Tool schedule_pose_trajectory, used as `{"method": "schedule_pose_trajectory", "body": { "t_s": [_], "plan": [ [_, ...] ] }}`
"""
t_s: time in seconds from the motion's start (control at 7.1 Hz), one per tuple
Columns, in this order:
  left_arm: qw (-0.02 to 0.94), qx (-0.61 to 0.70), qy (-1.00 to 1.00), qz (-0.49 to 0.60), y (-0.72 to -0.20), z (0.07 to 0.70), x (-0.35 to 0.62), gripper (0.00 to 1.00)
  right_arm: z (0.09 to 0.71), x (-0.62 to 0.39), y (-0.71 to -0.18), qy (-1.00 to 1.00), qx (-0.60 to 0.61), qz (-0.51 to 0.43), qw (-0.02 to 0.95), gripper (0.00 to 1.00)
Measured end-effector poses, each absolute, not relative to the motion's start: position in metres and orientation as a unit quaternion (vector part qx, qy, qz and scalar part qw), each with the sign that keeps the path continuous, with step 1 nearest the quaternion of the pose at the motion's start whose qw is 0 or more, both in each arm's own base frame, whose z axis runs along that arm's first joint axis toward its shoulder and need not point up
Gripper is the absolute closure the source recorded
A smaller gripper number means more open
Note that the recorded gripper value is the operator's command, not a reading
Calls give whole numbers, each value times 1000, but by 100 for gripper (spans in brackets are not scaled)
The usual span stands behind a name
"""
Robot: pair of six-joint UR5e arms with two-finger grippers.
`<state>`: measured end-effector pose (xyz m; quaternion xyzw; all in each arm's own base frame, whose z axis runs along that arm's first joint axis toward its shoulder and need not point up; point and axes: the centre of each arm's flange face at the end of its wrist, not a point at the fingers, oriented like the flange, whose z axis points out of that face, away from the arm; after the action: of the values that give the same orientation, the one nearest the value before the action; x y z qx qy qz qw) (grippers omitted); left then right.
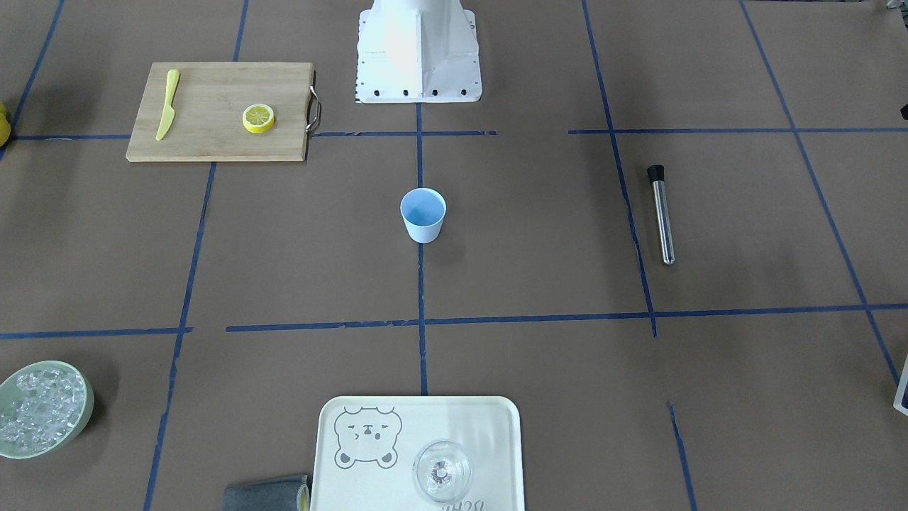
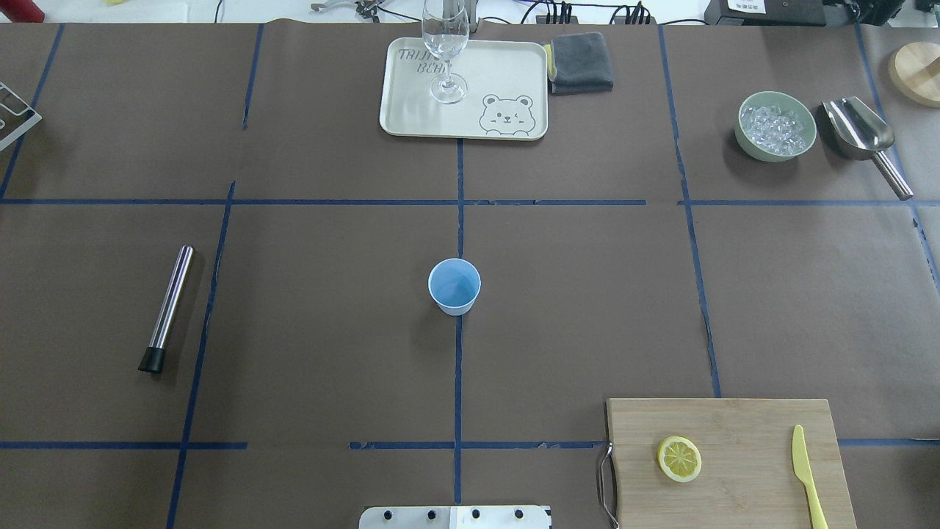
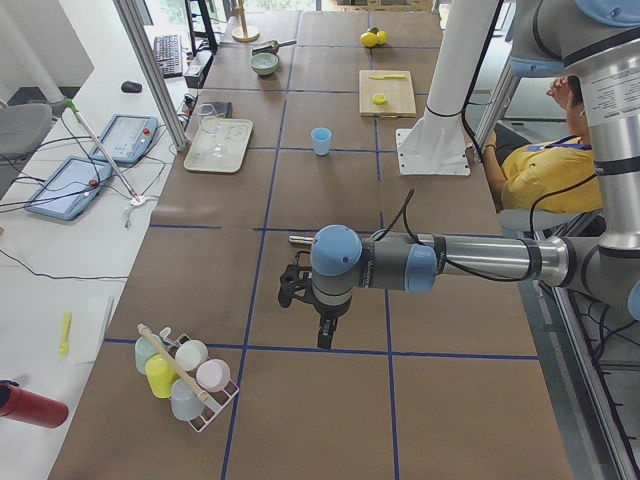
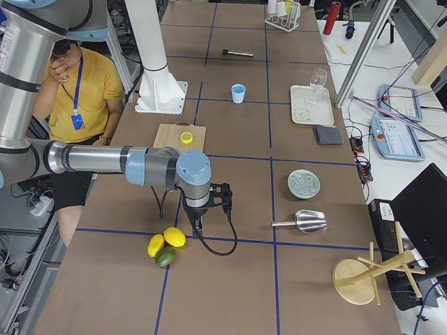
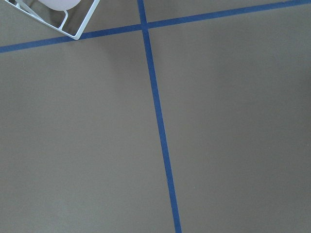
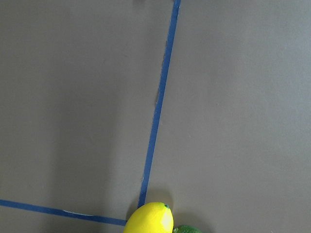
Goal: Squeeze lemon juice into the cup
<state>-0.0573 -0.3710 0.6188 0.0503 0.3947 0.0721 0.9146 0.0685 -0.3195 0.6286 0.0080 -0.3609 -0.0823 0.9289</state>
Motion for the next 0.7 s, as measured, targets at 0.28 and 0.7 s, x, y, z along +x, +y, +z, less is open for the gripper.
{"method": "schedule_pose_trajectory", "body": {
  "t_s": [0.28,0.7],
  "plan": [
    [915,52,394,74,-372,619,-57,0,629,68,-319,-361,8,-82,929,0],
    [915,50,394,74,-371,621,-57,0,633,74,-320,-326,5,-85,941,0]
  ]
}}
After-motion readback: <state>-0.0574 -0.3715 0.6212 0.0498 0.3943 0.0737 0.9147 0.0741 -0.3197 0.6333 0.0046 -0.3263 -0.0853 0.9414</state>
